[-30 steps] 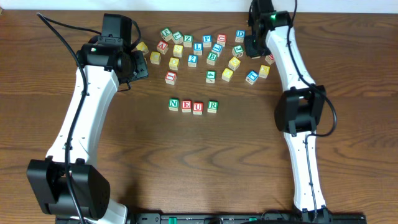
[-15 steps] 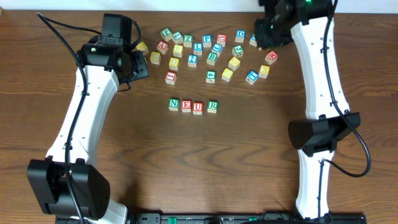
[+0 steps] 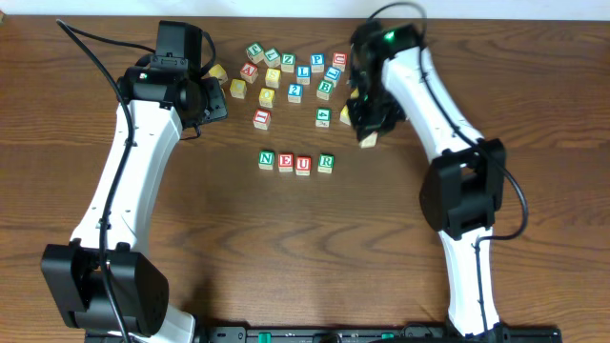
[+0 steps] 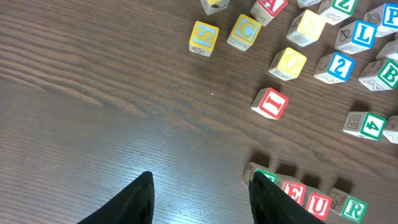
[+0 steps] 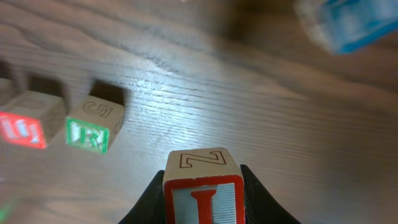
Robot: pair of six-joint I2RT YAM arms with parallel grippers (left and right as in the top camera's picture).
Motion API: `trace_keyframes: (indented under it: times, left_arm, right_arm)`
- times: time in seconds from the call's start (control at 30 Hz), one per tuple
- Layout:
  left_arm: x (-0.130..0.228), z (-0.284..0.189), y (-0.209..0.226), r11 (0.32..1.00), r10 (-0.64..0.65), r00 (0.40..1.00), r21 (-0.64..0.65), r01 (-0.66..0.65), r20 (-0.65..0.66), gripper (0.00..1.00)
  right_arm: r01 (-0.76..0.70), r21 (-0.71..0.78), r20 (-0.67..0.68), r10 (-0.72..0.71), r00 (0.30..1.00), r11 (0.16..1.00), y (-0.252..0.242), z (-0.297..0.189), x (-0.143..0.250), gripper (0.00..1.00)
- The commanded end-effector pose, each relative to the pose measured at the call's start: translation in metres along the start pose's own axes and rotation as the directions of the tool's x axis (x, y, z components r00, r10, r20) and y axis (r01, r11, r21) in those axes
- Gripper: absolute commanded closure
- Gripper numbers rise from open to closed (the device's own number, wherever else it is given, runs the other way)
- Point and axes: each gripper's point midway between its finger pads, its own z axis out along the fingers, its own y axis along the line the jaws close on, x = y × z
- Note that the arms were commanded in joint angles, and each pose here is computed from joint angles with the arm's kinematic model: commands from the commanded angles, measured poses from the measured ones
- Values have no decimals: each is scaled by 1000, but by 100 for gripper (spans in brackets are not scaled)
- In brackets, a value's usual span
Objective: Spell out NEURIPS
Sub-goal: 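Carry the red I block with the right gripper right of R, release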
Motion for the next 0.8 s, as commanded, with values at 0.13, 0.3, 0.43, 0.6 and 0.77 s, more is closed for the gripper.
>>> trace_keyframes:
  times: [0.13, 0.3, 0.43, 0.6, 0.77]
  left_arm:
    - [-4, -5, 2, 1000, 4, 1000, -2, -4, 17, 51]
    - [-4, -5, 2, 1000, 4, 1000, -3, -4, 17, 51]
    - [-4, -5, 2, 1000, 4, 1000, -3, -4, 17, 51]
    - [-4, -5, 2, 1000, 4, 1000, -3, -4, 17, 51]
    - [-4, -5, 2, 1000, 4, 1000, -2, -4, 17, 51]
  right_arm:
    - [-56, 0, 4, 56, 998, 998, 28, 28, 1, 87]
    - [-102, 38, 49, 100, 994, 994, 40, 37, -4, 87]
    - [-175, 178, 90, 160, 983, 968, 34, 44, 2, 87]
    - [-192, 209, 83, 178, 981, 959, 38, 50, 10, 85]
    - [-187, 214, 76, 174, 982, 959, 41, 50, 13, 82]
